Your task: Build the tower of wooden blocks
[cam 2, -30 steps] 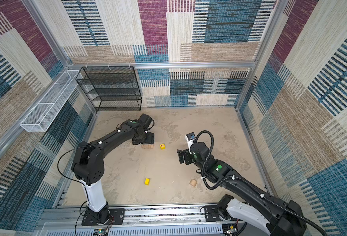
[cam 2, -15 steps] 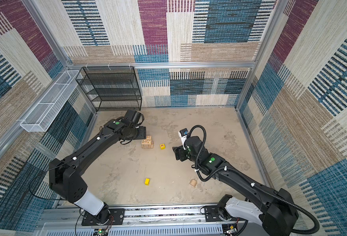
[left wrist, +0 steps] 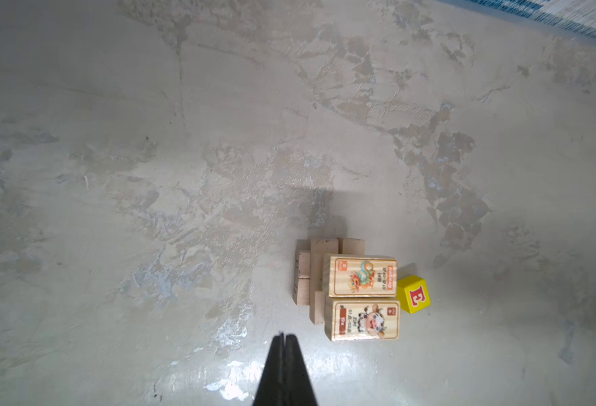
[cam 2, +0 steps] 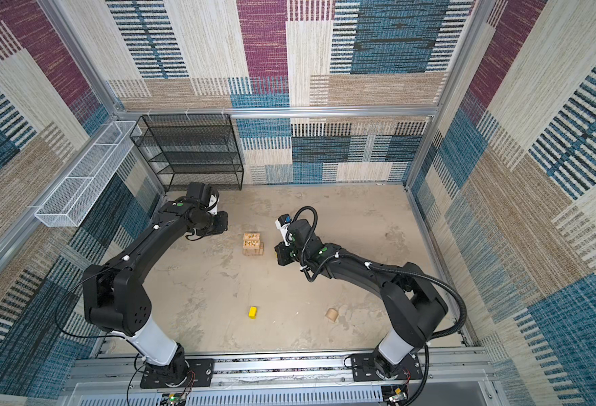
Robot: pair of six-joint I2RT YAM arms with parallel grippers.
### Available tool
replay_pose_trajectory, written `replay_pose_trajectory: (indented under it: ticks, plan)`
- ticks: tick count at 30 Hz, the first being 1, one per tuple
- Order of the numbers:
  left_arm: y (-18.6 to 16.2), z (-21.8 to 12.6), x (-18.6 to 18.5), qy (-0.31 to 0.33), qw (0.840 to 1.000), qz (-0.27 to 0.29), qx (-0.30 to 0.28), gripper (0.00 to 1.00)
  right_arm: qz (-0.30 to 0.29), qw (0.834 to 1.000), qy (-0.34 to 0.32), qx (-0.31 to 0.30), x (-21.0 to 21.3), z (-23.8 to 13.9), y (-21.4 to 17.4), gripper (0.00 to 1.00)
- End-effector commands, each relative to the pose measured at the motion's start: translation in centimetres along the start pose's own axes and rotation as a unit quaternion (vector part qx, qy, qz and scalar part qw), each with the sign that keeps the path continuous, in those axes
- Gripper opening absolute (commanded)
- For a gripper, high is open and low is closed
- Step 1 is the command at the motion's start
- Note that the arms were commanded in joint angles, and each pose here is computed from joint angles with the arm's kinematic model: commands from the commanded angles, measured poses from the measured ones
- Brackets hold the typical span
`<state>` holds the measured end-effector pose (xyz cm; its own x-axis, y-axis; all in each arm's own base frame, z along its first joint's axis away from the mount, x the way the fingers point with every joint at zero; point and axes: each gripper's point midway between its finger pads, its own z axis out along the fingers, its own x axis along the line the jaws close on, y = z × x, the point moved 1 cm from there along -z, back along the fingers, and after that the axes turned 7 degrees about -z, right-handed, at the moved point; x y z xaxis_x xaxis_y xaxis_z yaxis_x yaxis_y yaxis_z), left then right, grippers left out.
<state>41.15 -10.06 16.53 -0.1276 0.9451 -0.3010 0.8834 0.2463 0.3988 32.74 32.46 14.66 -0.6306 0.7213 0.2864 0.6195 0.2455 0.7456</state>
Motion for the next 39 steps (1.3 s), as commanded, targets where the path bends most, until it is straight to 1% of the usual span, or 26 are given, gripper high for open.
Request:
replay_pose_trajectory:
  ticks: [1,8,16,23,39]
  plan:
    - [-0.4,1.2,-0.7,-0.045,0.999,-0.003,0.019,0.0,0.018,0.999,0.039,-0.019,1.1,1.5,1.4,0.0]
    - [-1.1,3.4,0.1,-0.063,0.996,-0.034,0.049,0.0,0.043,0.997,0.063,0.008,0.9,4.8,0.8,0.0]
    - [-1.5,4.5,0.5,-0.066,0.994,-0.051,0.068,0.0,0.057,0.995,0.075,0.025,0.4,6.8,0.3,0.0]
    - [-1.8,5.4,0.7,-0.074,0.992,-0.065,0.084,0.0,0.062,0.994,0.082,0.033,0.0,7.9,0.4,0.0]
    - [-1.8,5.9,0.9,-0.082,0.989,-0.08,0.094,0.0,0.064,0.993,0.091,0.045,-0.5,9.1,0.5,0.0]
